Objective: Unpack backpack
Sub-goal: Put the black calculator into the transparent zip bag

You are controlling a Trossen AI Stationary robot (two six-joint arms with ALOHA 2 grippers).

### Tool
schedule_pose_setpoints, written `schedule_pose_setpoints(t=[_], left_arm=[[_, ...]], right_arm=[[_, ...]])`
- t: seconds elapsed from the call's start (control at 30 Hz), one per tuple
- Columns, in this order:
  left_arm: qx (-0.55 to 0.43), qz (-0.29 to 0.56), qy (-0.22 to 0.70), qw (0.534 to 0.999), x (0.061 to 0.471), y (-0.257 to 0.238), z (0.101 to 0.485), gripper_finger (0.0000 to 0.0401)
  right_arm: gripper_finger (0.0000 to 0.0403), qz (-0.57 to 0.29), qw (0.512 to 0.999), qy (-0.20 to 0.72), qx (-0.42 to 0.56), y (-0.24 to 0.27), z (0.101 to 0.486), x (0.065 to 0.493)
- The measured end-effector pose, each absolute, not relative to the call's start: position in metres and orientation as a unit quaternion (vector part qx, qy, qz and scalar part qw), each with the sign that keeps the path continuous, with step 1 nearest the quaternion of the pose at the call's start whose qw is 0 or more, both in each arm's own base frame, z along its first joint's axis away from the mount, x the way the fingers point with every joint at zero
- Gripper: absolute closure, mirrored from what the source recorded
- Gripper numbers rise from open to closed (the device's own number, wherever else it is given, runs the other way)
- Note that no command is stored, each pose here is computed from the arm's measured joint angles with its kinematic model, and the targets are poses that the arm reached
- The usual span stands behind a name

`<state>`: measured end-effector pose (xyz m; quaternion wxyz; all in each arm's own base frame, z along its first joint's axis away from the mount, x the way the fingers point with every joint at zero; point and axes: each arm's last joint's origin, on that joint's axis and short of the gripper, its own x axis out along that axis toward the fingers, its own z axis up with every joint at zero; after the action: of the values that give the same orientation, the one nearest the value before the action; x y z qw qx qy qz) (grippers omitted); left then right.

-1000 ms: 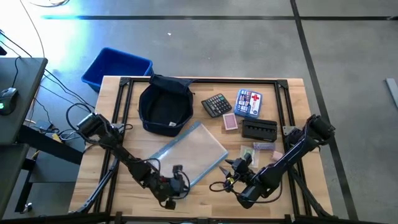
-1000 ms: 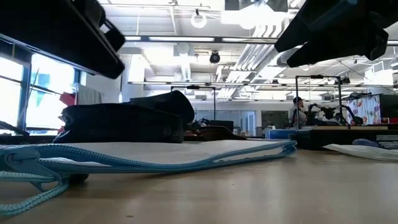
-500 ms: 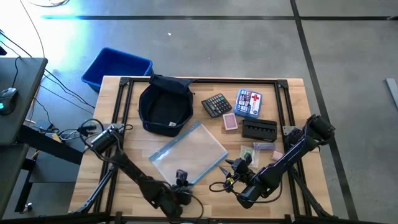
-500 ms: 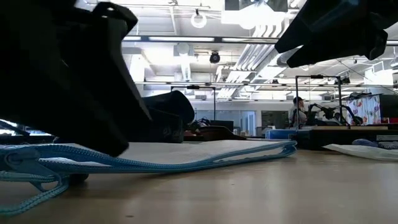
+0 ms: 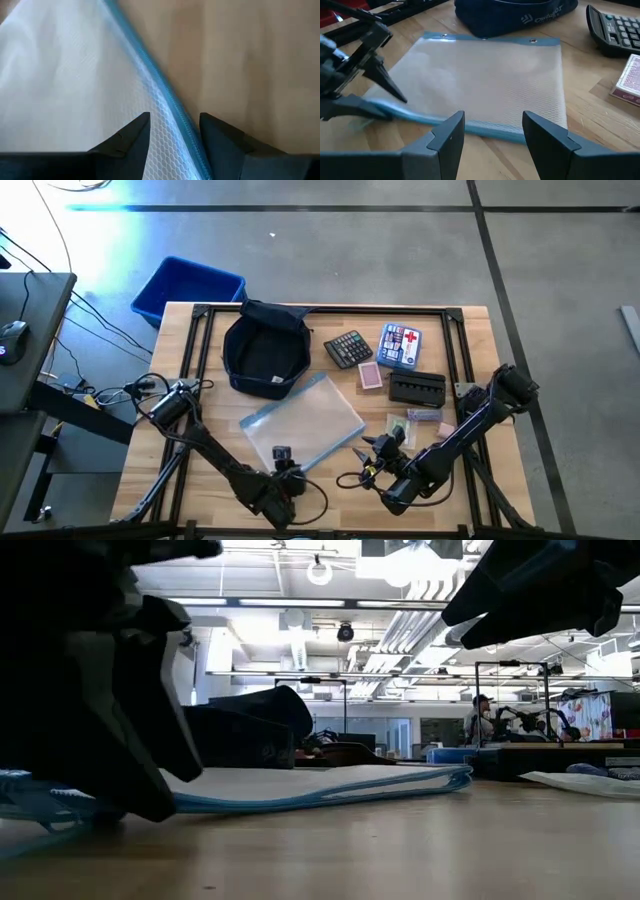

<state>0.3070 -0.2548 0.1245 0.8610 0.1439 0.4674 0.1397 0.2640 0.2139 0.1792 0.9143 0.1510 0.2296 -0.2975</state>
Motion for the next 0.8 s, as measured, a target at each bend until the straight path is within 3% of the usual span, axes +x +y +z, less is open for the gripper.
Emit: schedule_pose_setpoints(t=[0.3, 0.57, 0.8], left_arm=[[0.143, 0.177, 0.481, 0.847, 0.303, -0.251, 0.131, 0.0299], [0.150, 0.212, 0.491, 0.831, 0.299, -0.246, 0.137, 0.0392], [0.153, 0.214, 0.477, 0.839, 0.297, -0.252, 0.143, 0.0400]], right_arm=[[0.0217, -0.296, 0.915, 0.232, 0.144, 0.214, 0.179, 0.264], [0.0217, -0.296, 0.915, 0.232, 0.144, 0.214, 0.179, 0.264], [0.0217, -0.294, 0.915, 0.235, 0.145, 0.214, 0.179, 0.264]])
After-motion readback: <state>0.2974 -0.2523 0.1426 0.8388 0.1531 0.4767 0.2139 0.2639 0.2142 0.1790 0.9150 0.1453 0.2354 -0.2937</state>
